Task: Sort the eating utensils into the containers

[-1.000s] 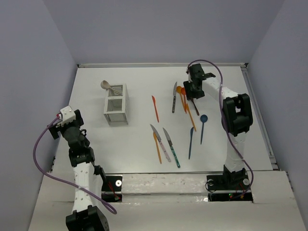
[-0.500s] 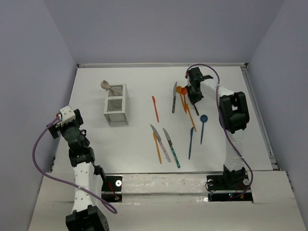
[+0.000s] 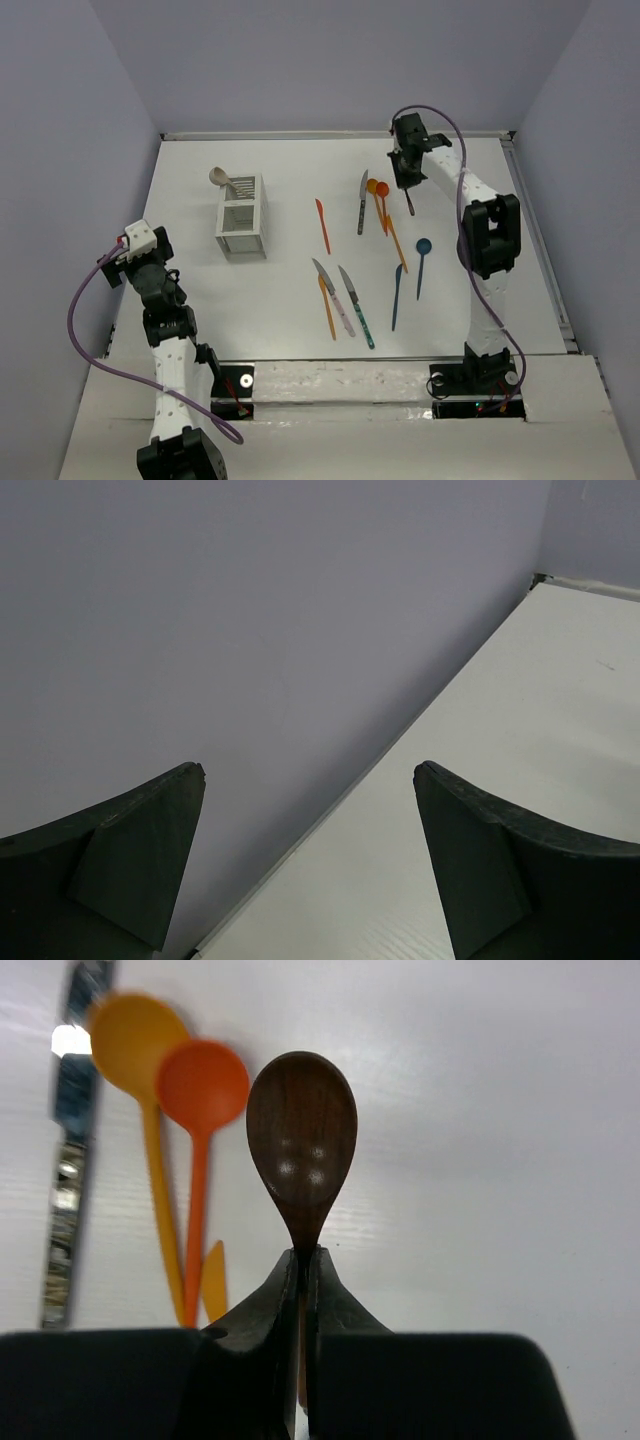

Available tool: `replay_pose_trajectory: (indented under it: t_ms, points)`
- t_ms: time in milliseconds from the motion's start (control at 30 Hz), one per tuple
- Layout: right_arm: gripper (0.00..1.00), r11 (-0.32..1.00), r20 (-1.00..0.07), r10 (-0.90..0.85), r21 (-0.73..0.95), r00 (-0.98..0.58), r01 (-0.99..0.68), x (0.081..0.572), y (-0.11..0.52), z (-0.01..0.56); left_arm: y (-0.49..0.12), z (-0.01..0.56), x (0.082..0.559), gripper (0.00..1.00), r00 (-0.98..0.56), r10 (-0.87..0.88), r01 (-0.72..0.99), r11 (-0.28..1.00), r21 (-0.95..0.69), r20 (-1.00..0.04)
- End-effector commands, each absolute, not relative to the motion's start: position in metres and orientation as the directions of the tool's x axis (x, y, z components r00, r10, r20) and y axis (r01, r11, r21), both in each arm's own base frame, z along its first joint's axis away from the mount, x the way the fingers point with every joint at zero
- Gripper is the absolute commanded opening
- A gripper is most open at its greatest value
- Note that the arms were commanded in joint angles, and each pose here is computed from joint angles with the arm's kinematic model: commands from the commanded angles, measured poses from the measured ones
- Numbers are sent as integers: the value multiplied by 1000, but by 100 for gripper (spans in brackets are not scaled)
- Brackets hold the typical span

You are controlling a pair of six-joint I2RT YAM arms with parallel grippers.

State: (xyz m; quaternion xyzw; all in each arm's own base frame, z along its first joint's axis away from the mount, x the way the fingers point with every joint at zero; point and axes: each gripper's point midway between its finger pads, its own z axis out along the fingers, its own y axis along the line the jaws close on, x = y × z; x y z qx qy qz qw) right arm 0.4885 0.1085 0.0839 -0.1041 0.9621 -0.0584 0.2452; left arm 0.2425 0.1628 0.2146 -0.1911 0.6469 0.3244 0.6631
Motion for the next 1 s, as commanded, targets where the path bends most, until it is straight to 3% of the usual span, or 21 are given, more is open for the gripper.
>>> replay_pose_trajectory:
  t_ms: [0,67,100,133,167,267,400,533,967]
  points:
    - [0,981,-862,-91,9,-499,-195,522,180,276,163,230,241,99,21,210,-689,711,138,-977]
    - [0,950,-946,-103,-1,-307,-314,507,238,334,163,229,241,99,15,211,-687,712,143,-977]
    - [0,929,-991,-46,4,-126,-369,509,267,379,163,229,241,99,15,210,-690,710,142,-978]
    - [0,901,-995,-86,-60,-42,-430,503,289,383,164,229,241,99,16,210,-690,710,141,-978]
    - [0,840,-990,12,-66,141,-538,481,336,430,164,229,241,99,15,210,-690,710,142,-978]
    - [0,683,-927,165,-139,338,-717,432,412,470,164,228,241,99,9,209,-691,708,145,-978]
    - [0,528,-869,305,-187,390,-829,403,478,475,164,227,242,99,3,210,-688,710,150,-978]
    - [0,468,-897,308,-148,317,-871,427,526,428,163,226,243,99,0,210,-682,715,153,-978]
    - [0,439,-960,178,-121,218,-890,457,568,309,161,226,245,99,7,212,-671,726,153,-977]
